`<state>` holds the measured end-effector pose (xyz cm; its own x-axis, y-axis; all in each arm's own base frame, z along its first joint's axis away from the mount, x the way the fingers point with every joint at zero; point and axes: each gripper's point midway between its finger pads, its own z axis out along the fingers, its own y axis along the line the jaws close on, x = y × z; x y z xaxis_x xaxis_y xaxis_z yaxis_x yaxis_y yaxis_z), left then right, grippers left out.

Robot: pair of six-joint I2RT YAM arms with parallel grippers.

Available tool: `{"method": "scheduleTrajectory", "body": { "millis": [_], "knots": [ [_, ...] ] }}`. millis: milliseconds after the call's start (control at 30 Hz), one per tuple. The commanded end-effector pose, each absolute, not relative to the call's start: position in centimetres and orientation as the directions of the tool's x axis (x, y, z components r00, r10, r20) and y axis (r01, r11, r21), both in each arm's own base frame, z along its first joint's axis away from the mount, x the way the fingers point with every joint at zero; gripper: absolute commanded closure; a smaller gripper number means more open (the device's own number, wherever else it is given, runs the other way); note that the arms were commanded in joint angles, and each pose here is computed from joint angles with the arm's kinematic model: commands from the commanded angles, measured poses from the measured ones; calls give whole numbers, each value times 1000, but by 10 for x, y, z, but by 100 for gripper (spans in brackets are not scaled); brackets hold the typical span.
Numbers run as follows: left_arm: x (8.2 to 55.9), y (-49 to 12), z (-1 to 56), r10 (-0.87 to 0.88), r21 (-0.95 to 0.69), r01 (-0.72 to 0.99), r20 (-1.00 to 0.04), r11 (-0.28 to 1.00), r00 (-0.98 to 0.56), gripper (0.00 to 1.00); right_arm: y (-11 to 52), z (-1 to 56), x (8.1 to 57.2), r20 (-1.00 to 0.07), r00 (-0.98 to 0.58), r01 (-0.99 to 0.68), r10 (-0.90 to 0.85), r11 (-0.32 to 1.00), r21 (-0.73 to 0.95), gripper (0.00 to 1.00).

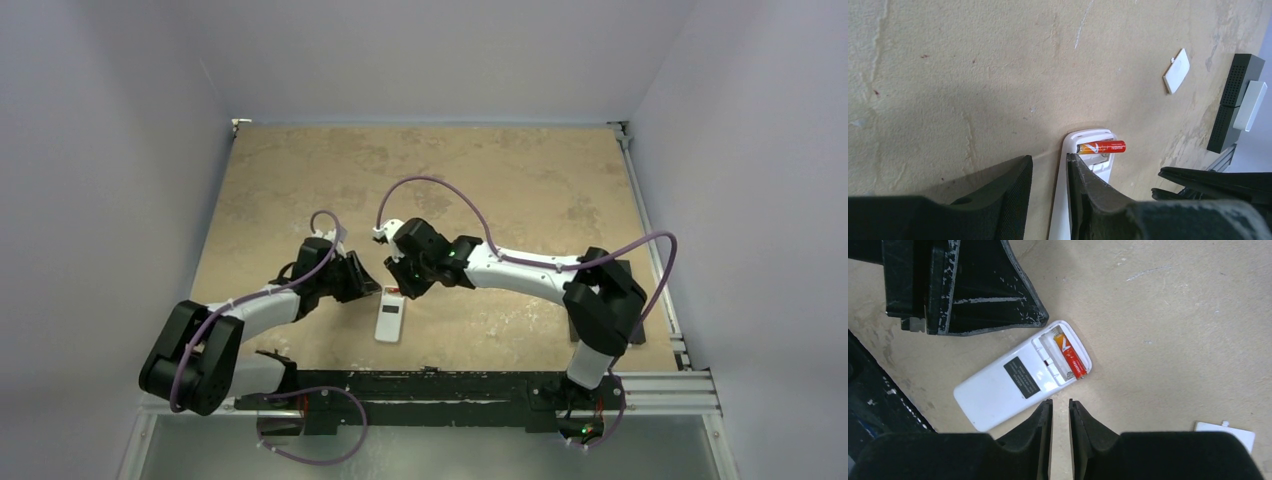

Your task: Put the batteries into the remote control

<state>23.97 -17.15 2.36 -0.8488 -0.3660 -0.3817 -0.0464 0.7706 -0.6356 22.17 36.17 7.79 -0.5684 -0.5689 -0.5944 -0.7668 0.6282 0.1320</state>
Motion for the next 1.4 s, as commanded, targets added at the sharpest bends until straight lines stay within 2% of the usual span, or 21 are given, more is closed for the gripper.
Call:
{"method": "scheduleTrajectory", "body": {
  "millis": [0, 200, 633, 1367],
  "knots": [
    [249, -178, 32, -377, -673, -14, -397, 740, -837, 69, 373, 103, 229, -674, -607, -706, -422, 676, 211, 76],
    [250, -179, 32, -382, -678, -11, -400, 735, -833, 69, 373, 98, 229, -671, -655, -648, -346, 715, 264, 78],
    [248, -187, 31, -376, -712, 15, -388, 702, -841, 79, 371, 92, 234, -669, -695, -580, -264, 755, 305, 83],
    [238, -191, 25, -383, -743, 3, -348, 669, -855, 83, 362, 86, 231, -658, -719, -543, -223, 772, 331, 82]
  ]
}}
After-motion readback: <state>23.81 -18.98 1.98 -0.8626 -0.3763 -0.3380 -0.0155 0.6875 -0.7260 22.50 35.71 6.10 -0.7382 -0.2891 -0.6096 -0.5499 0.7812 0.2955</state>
